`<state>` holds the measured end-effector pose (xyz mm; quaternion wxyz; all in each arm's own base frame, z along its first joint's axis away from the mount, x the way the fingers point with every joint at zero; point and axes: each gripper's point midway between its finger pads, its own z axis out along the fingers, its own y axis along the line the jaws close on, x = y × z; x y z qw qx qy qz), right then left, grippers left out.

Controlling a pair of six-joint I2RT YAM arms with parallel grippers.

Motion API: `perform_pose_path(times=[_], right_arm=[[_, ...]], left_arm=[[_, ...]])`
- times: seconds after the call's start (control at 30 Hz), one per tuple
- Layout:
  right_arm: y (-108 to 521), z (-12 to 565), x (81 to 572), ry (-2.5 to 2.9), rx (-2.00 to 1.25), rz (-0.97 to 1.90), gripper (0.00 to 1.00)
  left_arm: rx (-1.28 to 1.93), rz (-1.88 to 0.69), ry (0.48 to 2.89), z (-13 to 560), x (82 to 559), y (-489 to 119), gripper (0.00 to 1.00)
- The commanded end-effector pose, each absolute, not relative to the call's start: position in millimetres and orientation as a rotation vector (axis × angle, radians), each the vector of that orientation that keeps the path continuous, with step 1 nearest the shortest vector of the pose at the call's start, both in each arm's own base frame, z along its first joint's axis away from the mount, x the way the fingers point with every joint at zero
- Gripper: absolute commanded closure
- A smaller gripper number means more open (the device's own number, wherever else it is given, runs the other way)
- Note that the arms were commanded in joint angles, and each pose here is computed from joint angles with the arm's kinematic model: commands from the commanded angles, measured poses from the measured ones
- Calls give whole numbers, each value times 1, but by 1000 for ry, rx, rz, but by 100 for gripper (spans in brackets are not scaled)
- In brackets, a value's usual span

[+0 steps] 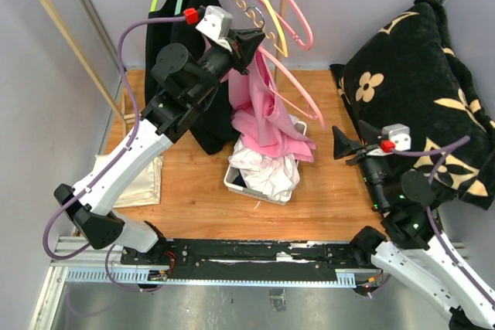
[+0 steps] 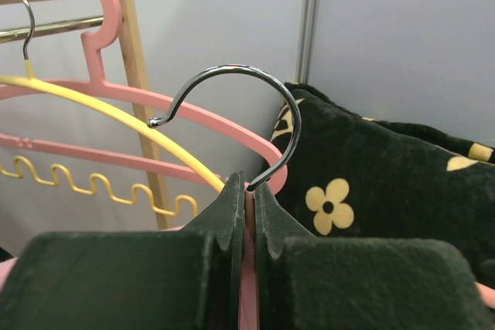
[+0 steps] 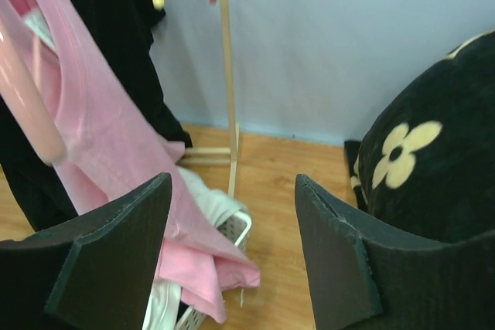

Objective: Remove the t-shirt from the hanger

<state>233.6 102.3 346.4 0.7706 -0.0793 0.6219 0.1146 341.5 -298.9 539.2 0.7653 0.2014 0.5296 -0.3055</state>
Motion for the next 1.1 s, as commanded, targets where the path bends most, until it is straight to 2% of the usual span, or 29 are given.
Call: perform_pose_path(times=[0.0, 0.17, 0.37, 0.67, 0.93, 1.03, 1.07], right_arm=[[81, 392, 213, 1257, -169, 219, 34], [84, 431, 193, 1172, -245, 273, 35], [123, 451, 191, 1236, -452, 362, 37], [182, 433, 208, 1332, -595, 518, 35], [201, 416, 222, 1389, -617, 550, 35], [204, 409, 227, 1405, -617, 544, 37], [206, 405, 229, 1414, -619, 544, 41]], left_arm=[[408, -640, 1055, 563, 331, -281, 100], [435, -654, 1104, 538, 337, -291, 100], [464, -689, 1151, 512, 342, -306, 100], [491, -712, 1190, 489, 339, -324, 99], [513, -730, 1195, 483, 331, -337, 99], [521, -746, 1189, 484, 327, -340, 100], [526, -757, 1181, 486, 323, -342, 99]])
